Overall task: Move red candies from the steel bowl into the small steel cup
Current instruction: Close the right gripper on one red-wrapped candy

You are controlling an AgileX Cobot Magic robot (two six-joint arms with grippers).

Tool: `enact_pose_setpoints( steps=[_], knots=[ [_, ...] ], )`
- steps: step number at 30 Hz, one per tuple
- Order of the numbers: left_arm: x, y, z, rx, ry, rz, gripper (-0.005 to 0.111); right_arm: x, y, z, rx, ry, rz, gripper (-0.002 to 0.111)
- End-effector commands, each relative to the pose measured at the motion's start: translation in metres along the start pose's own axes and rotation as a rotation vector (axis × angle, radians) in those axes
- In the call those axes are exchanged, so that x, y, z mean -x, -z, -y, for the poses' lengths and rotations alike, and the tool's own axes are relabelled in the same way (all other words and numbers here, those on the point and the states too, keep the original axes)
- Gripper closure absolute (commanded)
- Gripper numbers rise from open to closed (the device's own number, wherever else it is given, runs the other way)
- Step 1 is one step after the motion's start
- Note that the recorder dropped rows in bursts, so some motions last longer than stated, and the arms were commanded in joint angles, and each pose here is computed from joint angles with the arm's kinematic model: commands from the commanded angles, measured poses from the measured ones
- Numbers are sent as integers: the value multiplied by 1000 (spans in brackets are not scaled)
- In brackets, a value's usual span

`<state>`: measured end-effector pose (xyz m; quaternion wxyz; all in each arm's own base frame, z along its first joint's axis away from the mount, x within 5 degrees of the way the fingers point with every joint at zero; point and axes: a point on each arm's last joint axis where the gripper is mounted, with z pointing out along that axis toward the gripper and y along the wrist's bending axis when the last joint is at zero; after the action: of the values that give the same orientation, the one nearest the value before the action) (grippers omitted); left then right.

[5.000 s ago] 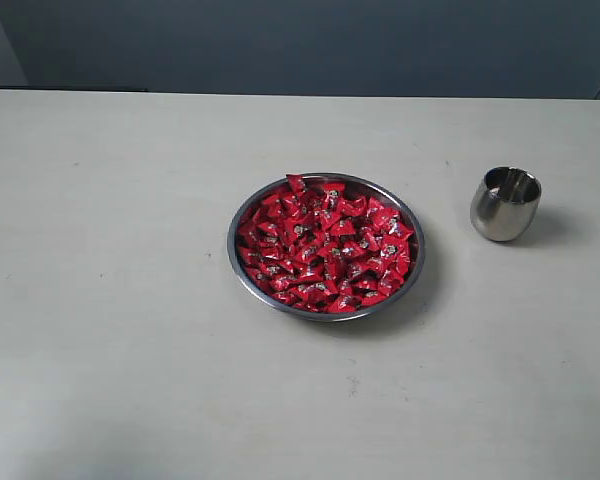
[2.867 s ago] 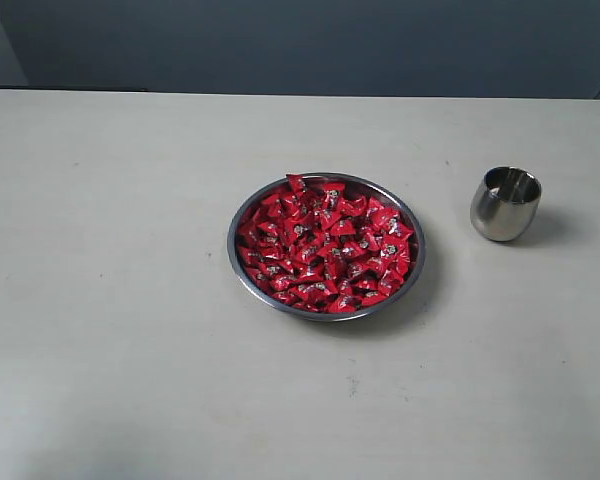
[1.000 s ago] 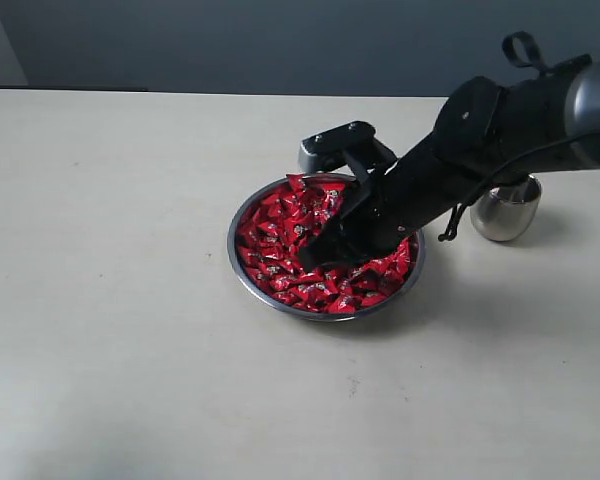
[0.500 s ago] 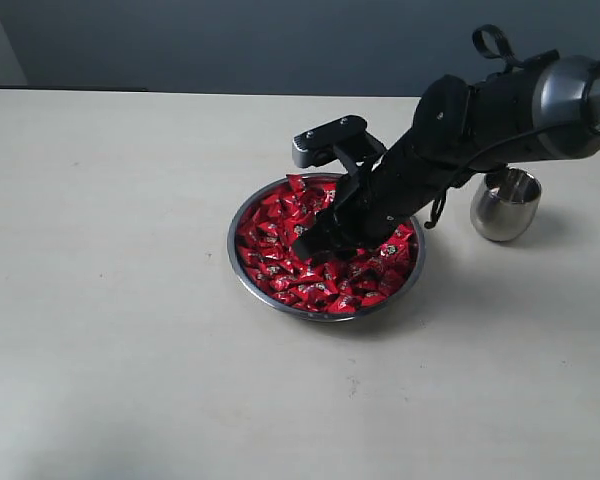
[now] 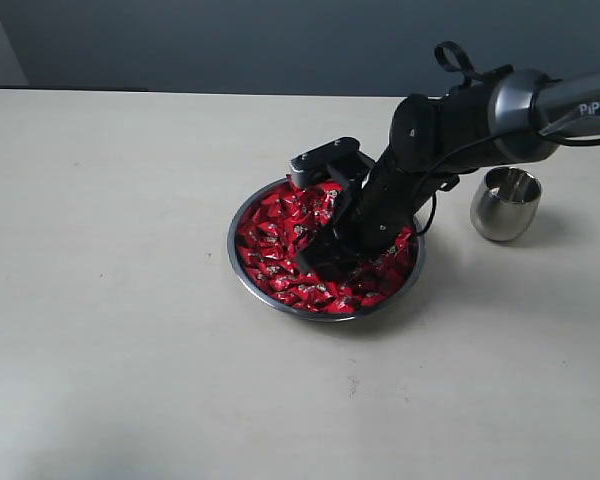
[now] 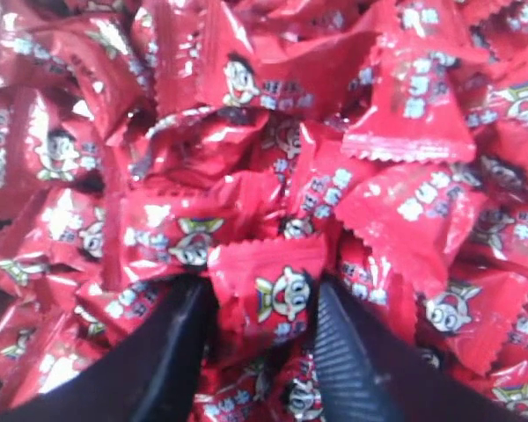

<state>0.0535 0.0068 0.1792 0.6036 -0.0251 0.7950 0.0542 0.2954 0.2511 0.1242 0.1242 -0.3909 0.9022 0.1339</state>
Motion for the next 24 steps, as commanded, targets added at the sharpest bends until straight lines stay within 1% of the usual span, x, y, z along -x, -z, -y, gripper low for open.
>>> enact_pose_setpoints(
  steps=[1, 6, 7, 9, 12, 13, 17, 24],
  knots=[
    [4, 1, 0, -3, 0, 22, 106, 0, -3, 1, -7, 8, -6, 69],
    [4, 1, 0, -3, 0, 22, 106, 1, -3, 2, -14, 9, 8, 69],
    [4, 1, 0, -3, 0, 22, 106, 1, -3, 2, -14, 9, 8, 71],
    [4, 1, 0, -3, 0, 22, 106, 1, -3, 2, -15, 9, 10, 81],
    [4, 1, 0, -3, 0, 22, 106, 1, -3, 3, -27, 33, 1, 104],
    [4, 1, 0, -3, 0, 22, 106, 1, -3, 3, -26, 33, 0, 109],
    [4, 1, 0, -3, 0, 22, 106, 0, -1, 2, -18, 31, -14, 108],
    [4, 1, 0, -3, 0, 22, 106, 9, 46, -7, -17, 54, 65, 108]
  ],
)
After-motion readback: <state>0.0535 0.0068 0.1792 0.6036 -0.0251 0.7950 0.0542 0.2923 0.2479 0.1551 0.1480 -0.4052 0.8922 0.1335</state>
